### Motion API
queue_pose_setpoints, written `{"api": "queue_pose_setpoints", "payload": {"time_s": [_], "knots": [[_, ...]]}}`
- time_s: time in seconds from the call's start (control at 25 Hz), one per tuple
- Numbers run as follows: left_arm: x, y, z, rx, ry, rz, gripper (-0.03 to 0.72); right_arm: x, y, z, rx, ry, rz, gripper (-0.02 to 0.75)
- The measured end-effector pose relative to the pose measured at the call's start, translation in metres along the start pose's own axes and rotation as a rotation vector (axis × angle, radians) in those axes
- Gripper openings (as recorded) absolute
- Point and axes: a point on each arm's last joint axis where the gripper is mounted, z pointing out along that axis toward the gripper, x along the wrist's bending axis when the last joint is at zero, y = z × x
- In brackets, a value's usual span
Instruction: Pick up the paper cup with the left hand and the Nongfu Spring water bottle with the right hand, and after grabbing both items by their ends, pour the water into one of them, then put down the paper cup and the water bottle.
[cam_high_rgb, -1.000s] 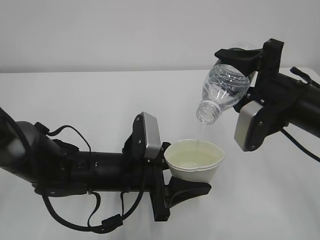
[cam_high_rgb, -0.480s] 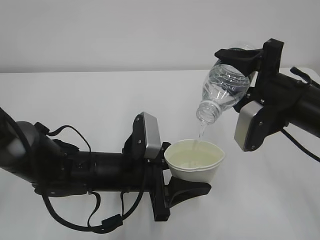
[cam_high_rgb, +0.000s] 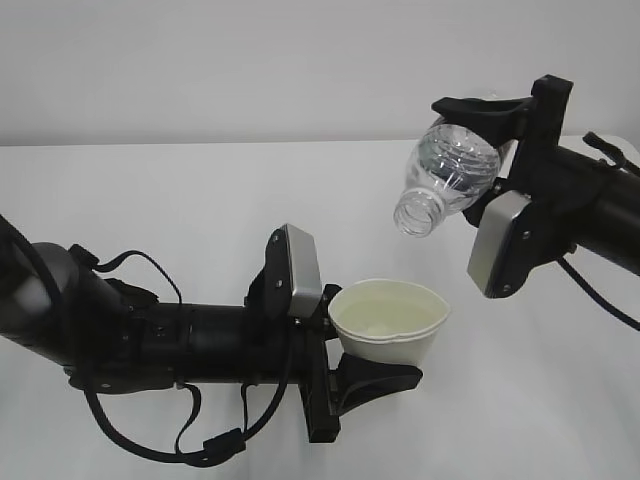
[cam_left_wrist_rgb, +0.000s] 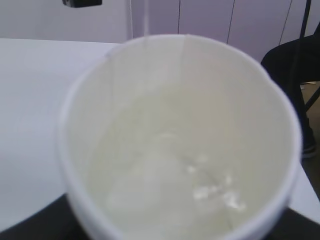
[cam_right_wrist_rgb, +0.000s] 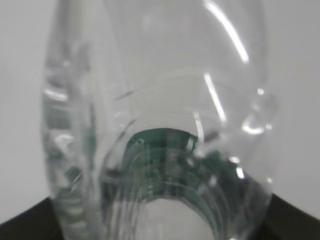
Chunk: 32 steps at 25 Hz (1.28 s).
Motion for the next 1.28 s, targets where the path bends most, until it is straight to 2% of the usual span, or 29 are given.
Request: {"api": "queue_pose_setpoints", "payload": {"time_s": [0.6,1.12,1.28], "knots": [[0.0,0.0,0.0,0.002,0.001,0.0,0.429,0.004,0.001,-0.003,0.008,0.013,0.307,0.475],[0.0,0.0,0.0,0.002,0.002,-0.001,0.429,0.008,-0.005,-0.01,0.114,-0.031,0.768,0.475],[0.0,0.0,0.0,0.002,0.002,-0.001,0.429,0.01,-0.006,-0.011,0.136,-0.042,0.841,0.475]]}}
